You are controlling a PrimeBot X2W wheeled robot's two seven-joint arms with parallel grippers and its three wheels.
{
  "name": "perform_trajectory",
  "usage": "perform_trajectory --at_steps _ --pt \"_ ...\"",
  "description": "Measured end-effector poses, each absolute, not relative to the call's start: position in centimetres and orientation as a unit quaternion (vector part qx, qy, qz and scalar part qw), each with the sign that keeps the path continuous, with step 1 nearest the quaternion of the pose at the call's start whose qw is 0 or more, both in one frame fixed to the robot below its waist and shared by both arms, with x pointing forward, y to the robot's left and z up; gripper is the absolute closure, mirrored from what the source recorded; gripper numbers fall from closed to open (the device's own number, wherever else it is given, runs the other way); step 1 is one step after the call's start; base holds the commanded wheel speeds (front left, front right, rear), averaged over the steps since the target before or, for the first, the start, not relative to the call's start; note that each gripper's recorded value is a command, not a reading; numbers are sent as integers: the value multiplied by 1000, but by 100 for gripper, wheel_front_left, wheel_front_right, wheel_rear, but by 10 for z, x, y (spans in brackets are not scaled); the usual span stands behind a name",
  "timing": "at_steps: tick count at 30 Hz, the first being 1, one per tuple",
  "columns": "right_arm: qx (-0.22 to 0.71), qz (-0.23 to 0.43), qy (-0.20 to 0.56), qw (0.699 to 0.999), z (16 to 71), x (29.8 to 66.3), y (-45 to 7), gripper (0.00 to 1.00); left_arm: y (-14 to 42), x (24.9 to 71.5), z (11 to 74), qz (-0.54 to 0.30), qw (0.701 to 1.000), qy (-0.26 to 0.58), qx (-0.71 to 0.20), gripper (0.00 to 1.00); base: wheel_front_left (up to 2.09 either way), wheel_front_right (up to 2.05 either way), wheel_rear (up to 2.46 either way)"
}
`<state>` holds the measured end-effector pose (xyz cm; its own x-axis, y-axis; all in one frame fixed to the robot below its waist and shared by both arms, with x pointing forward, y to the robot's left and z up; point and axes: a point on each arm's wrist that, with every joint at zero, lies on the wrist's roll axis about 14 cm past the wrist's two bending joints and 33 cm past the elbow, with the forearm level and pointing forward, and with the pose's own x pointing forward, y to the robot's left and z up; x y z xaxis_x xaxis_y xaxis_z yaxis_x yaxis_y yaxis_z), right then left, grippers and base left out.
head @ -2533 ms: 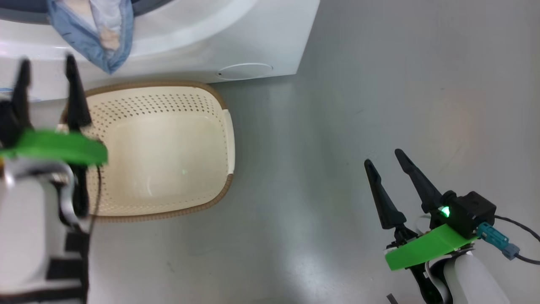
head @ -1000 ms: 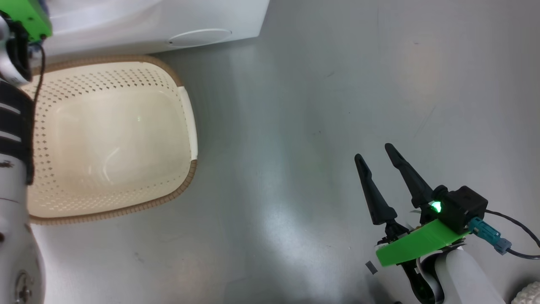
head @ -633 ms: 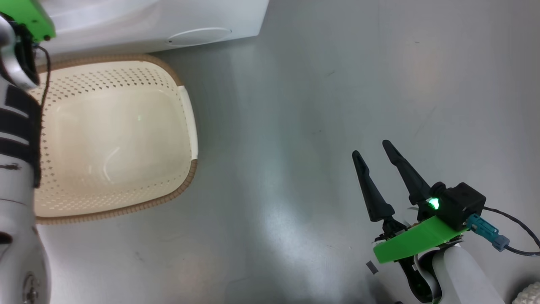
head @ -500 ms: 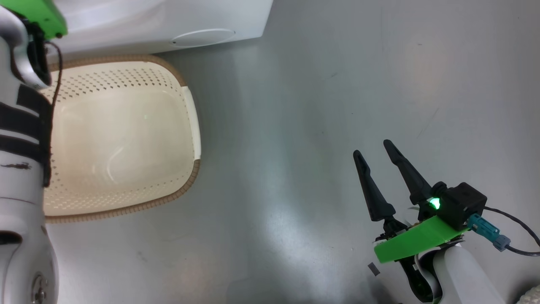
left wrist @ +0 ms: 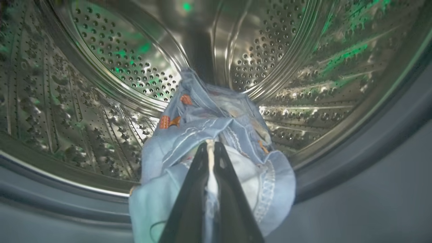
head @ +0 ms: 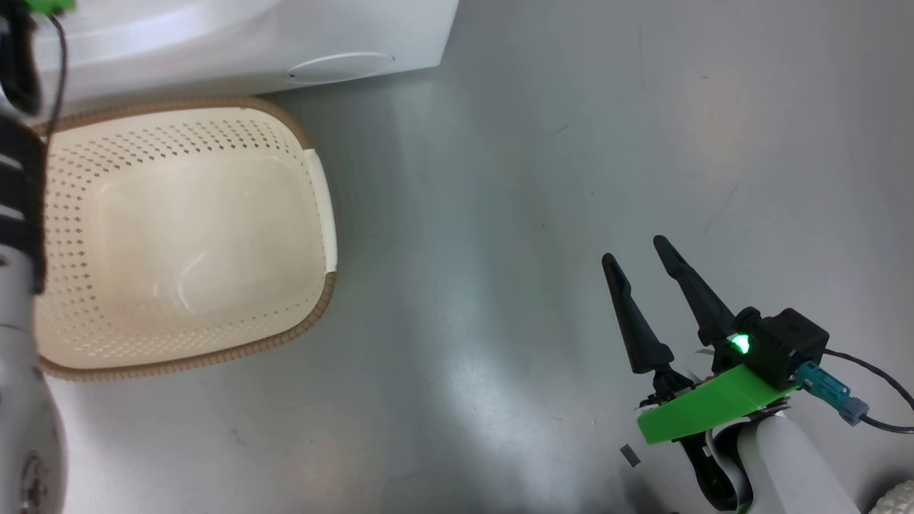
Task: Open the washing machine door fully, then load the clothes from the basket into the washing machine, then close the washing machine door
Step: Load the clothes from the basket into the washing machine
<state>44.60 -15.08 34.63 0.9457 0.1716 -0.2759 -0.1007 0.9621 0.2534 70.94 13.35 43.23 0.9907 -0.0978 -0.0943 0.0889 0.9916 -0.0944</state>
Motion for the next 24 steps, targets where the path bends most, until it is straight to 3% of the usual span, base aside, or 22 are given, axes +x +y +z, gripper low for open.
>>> perform_trajectory --at_steps 8,24 --pt "115 65 156 979 341 445 -155 0 136 727 470 -55 998 -13 -26 100 0 0 0" --pt "117 49 208 970 299 432 -161 0 140 747 443 -56 998 -25 -14 100 0 0 0"
